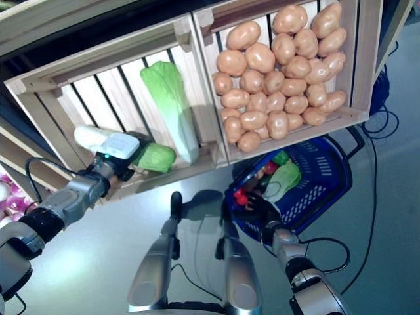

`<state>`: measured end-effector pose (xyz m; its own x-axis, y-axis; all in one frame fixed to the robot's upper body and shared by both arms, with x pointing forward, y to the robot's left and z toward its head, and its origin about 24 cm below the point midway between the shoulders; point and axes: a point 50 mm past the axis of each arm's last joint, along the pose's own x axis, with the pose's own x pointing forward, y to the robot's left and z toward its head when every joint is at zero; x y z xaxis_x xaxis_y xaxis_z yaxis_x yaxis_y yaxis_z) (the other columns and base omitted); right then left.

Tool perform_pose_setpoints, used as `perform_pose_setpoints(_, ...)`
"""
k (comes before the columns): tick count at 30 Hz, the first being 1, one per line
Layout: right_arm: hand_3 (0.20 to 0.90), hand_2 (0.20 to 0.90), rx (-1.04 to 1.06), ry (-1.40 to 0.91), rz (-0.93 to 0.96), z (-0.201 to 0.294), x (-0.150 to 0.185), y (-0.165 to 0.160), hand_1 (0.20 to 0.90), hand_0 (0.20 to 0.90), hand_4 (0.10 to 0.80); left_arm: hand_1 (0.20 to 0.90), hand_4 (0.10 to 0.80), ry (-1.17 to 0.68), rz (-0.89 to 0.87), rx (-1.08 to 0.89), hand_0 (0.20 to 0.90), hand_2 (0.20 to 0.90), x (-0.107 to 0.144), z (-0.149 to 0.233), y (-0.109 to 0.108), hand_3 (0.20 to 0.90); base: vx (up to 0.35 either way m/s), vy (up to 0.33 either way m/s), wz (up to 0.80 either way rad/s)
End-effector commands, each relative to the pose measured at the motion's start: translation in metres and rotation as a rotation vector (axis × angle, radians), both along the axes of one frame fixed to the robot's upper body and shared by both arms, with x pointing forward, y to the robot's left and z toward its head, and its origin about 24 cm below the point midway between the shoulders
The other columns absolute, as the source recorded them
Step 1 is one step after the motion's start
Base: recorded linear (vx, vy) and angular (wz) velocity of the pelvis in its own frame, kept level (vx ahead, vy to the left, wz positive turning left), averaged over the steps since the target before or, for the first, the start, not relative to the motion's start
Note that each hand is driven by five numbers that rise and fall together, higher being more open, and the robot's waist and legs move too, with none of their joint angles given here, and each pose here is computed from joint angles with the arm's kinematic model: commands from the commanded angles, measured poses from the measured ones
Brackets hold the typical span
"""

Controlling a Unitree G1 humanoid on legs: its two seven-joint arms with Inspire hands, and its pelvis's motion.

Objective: Put vegetables into the basket

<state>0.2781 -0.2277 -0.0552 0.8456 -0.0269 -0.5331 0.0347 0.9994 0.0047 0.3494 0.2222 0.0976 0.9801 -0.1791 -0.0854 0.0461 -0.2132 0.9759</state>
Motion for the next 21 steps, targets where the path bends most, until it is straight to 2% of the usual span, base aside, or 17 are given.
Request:
perform_pose_setpoints(1, 0.900, 0.900, -0.021, -0.040, -0.041, 0.011, 0.002, -0.016, 0.900, 0.900, 0.800, 0.900, 0.800, -0.057, 0.019, -0.021, 0.900, 0.900, 0.006, 0.019, -0.001, 0.900, 0.000, 0.000, 0.00)
perform_pose_setpoints(4, 0.900, 0.900, -0.022, -0.041, -0.038, 0.011, 0.003, -0.016, 0.900, 0.900, 0.800, 0.900, 0.800, -0.116, 0.045, -0.008, 0.900, 0.900, 0.008, 0.022, 0.001, 0.900, -0.003, -0.012, 0.00)
perform_pose_setpoints(10, 0.900, 0.900, 0.013, -0.060, -0.035, 0.013, 0.010, -0.002, 0.900, 0.900, 0.800, 0.900, 0.800, -0.389, 0.043, -0.015, 0.900, 0.900, 0.016, 0.030, 0.007, 0.900, -0.018, -0.049, 0.00)
perform_pose_setpoints(15, 0.900, 0.900, 0.017, -0.065, -0.021, 0.012, 0.013, 0.012, 0.900, 0.900, 0.800, 0.900, 0.800, -0.549, 0.075, -0.112, 0.900, 0.900, 0.016, 0.020, 0.015, 0.900, -0.010, -0.014, 0.00)
perform_pose_setpoints(21, 0.900, 0.900, 0.032, -0.080, 0.024, 0.014, 0.018, 0.034, 0.900, 0.900, 0.800, 0.900, 0.800, -0.672, 0.150, -0.261, 0.900, 0.900, 0.014, 0.009, 0.013, 0.900, -0.015, -0.014, -0.03)
